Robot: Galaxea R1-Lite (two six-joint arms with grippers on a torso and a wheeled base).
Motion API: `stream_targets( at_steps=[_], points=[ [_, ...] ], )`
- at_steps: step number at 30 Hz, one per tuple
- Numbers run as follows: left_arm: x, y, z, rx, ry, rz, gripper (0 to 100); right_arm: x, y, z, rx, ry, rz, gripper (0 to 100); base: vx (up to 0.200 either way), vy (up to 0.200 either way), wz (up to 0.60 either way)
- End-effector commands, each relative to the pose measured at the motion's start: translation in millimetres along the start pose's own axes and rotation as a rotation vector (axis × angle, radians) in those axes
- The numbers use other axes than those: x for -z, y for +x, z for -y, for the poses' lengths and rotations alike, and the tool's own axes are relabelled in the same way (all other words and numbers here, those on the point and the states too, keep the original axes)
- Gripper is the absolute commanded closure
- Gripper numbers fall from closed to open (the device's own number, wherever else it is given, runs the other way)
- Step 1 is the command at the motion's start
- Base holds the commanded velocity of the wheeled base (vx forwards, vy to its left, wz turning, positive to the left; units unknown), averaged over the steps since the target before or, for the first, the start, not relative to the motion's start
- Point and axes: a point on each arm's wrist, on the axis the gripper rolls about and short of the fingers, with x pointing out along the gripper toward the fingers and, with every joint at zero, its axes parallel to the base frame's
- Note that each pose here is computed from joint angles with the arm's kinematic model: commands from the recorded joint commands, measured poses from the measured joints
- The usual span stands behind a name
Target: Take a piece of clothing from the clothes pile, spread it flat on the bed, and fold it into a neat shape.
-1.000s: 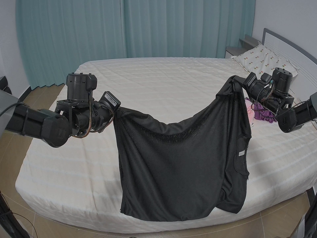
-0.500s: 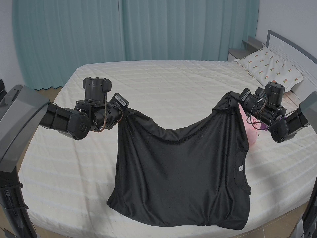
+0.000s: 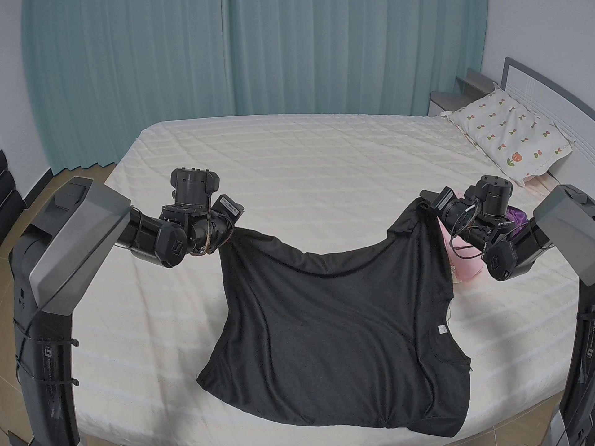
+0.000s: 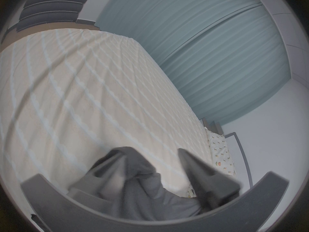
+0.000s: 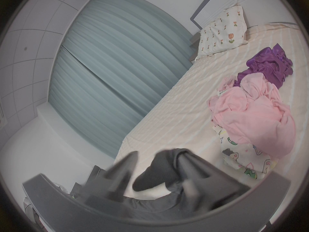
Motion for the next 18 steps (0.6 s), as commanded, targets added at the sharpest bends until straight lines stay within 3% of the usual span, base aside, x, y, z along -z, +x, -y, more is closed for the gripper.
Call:
stream_targets(
  at_steps=[1, 7, 13, 18],
  points=[
    [4.0, 20.7, -18.1, -0.040, -0.003, 0.002, 0, 18.2, 17.5, 20.2, 0.053, 0.004, -0.016, 0, 0.000, 0.000, 0.00],
    [-6.0, 23.3, -22.7, -0.056, -0.001, 0.042, 0, 13.8, 21.2, 32.6, 0.105, 0.001, 0.027, 0, 0.000, 0.000, 0.00],
    [-24.1, 23.9, -29.7, -0.068, 0.111, 0.076, 0, 12.1, 7.4, 37.2, 0.163, 0.015, -0.028, 0, 0.000, 0.000, 0.00],
    [-34.4, 22.9, -20.2, -0.044, 0.119, 0.102, 0, 15.2, -1.5, 32.0, 0.169, 0.016, -0.048, 0, 0.000, 0.000, 0.00]
  ],
)
